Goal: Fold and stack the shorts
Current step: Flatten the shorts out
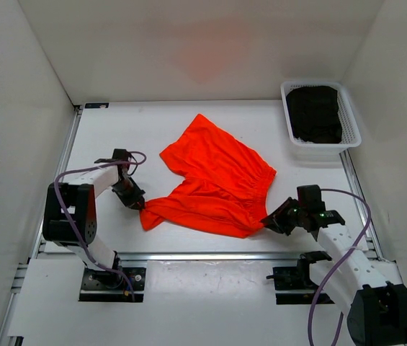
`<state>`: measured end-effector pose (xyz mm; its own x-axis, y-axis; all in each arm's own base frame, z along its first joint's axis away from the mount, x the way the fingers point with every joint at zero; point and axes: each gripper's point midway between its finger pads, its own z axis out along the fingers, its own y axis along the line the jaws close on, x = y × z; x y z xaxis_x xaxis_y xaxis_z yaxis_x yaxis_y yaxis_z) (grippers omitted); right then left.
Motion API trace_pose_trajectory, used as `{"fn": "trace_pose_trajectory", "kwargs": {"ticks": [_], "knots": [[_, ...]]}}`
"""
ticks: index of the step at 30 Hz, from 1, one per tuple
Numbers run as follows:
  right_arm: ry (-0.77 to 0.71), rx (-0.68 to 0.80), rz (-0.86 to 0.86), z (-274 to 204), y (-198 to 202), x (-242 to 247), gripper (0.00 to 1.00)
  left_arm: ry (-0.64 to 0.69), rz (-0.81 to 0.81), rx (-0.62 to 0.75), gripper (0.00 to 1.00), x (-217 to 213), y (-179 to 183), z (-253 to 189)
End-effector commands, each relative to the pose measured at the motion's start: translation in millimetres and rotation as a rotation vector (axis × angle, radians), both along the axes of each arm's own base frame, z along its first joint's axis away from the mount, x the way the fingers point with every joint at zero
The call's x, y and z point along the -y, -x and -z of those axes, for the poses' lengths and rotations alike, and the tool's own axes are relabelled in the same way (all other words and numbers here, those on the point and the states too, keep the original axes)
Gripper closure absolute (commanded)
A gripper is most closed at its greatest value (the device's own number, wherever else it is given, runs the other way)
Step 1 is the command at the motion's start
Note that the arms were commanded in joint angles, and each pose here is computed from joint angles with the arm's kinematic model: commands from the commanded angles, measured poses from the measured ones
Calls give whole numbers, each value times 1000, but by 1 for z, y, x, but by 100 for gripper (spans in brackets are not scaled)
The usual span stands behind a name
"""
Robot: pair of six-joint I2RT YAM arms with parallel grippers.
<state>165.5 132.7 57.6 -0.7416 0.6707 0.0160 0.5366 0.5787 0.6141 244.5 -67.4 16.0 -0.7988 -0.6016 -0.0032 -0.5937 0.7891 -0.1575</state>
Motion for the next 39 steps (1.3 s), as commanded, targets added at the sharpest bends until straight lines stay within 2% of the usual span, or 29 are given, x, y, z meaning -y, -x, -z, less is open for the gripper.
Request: {"fn": "trace_pose_trajectory", "kwargs": {"ticks": [1,4,9,10,12,13,14,15,16,17,18,19,21,24,25,28,29,30,31,32,33,34,36,39], "knots": [[27,31,0,3,-5,4,82,-12,-3,54,90,2,-19,-7],[64,62,1,-5,-12,9,100,-11,-3,63,90,2,-23,-9],[132,166,-9,-32,-42,17,100,-16,3,164,90,1,-46,-42],[148,250,-1,-58,-64,19,100,-26,9,209,90,1,-62,-64],[195,292,16,-79,-95,29,100,-51,23,225,90,-2,-82,-83],[221,341,-9,-95,-110,32,100,-62,24,332,90,-3,-115,-123],[243,422,15,-135,-146,37,100,-79,10,321,90,-9,-117,-140],[252,477,16,-159,-163,39,100,-94,19,339,90,-11,-130,-154],[263,507,17,-175,-181,42,100,-88,-3,472,90,-14,-157,-207],[281,566,-1,-199,-191,42,100,-90,5,511,90,-14,-162,-229],[289,675,1,-247,-201,42,100,-96,-2,523,90,-21,-161,-245],[305,725,2,-266,-204,44,100,-86,-20,616,90,-26,-168,-282],[347,776,-21,-281,-205,47,100,-71,-16,657,90,-27,-167,-300],[376,800,-46,-276,-182,50,100,-37,-2,689,90,-21,-141,-305],[378,729,-61,-241,-173,51,100,-22,7,626,90,-19,-134,-271],[401,674,-66,-200,-141,57,100,20,46,573,90,-4,-97,-233],[415,559,-82,-154,-121,61,100,26,42,469,90,-1,-75,-184],[430,541,-74,-143,-107,66,100,32,37,438,82,1,-62,-165],[433,495,-63,-128,-98,68,92,36,25,436,71,1,-50,-154],[417,436,-50,-112,-87,68,76,37,4,346,56,0,-28,-118],[410,387,-48,-90,-75,68,56,46,7,322,45,2,-22,-107],[392,358,-48,-81,-70,66,31,54,9,303,31,3,-19,-99],[370,285,-22,-68,-58,66,16,39,17,283,24,1,-17,-92],[327,203,-7,-55,-45,62,13,17,12,284,24,-3,-21,-92]]}}
